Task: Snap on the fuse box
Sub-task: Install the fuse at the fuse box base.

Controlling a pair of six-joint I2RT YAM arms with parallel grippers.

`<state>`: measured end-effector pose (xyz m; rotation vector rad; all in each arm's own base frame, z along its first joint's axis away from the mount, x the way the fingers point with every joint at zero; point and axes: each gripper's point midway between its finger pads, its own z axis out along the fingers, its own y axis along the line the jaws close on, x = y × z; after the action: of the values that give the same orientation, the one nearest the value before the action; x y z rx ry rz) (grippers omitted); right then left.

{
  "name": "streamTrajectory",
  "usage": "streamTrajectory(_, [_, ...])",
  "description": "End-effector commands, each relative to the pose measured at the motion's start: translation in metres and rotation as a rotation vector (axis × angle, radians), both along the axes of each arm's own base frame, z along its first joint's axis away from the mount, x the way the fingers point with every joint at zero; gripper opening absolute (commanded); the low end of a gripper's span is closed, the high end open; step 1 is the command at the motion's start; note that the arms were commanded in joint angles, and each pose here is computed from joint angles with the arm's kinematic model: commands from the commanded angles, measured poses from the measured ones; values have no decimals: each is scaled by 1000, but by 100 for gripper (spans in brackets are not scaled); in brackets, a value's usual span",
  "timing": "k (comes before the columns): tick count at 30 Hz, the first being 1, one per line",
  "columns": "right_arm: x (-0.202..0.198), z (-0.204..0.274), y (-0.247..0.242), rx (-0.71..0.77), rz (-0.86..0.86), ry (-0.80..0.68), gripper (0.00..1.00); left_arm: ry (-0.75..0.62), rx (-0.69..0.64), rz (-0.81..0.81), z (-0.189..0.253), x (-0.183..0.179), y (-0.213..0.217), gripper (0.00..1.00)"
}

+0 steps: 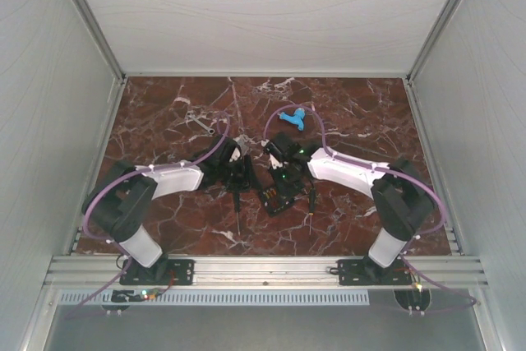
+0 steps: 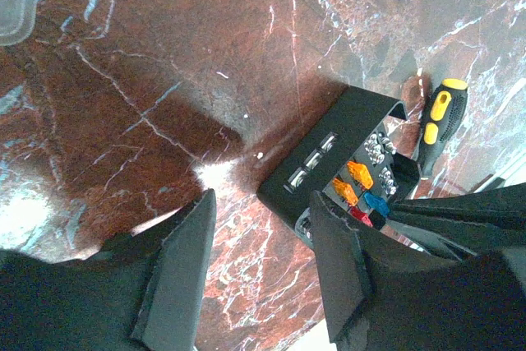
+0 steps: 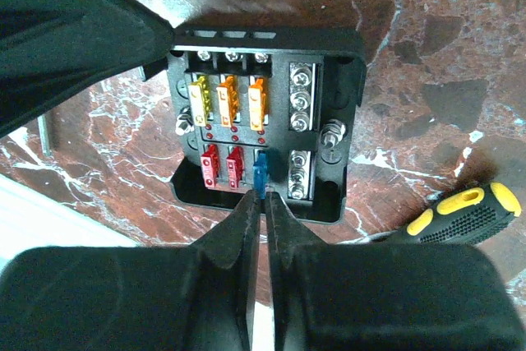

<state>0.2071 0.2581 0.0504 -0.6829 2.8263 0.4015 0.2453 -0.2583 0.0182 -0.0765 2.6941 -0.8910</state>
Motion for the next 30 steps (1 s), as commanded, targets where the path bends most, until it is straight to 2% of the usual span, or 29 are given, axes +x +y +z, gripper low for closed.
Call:
streamTrajectory(1, [5,2,-1,-22,8,-1,3,-47,-56,-11,17,16,-14,49])
streamTrajectory(6, [5,1,0,-25,18,5,0,-34,-66,-14,15,15,-16,47])
streamTrajectory(23, [-8,-22,-15,-131,35,98,0,12,-77,-16,6,9,-18,35])
streamTrajectory(30, [-7,-29,-17,-162,36,95,0,27,-83,-20,3,6,-19,33])
